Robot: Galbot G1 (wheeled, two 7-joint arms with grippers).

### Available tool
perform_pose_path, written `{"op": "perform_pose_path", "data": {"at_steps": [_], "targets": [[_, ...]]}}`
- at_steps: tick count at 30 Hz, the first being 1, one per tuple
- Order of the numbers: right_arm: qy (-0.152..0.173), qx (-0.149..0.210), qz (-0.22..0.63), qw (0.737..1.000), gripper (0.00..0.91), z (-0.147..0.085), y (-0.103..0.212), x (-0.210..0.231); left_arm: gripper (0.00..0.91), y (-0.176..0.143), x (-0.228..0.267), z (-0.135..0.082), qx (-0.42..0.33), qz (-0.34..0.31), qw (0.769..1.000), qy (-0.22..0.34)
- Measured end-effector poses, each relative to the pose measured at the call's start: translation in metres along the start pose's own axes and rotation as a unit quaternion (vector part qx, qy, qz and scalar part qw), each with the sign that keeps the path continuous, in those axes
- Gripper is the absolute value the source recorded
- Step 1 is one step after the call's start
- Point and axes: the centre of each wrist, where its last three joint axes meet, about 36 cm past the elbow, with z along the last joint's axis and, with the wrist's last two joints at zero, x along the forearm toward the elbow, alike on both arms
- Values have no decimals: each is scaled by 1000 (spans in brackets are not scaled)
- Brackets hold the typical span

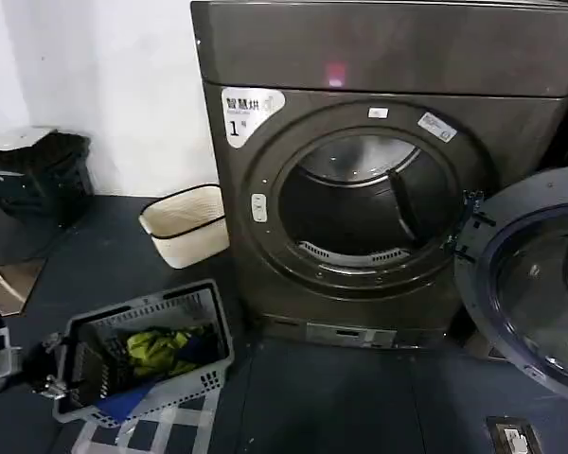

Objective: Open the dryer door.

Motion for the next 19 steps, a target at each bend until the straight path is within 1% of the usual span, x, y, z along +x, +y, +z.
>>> {"op": "perform_pose_path", "data": {"at_steps": [4, 19], "targets": [[1, 0, -1, 1000, 907, 1, 1, 1, 907, 1, 1, 1, -5, 12, 1000, 3], [5, -1, -6, 1000, 907, 3, 5, 3, 907, 3, -3, 0, -9, 12, 1000, 0]]}}
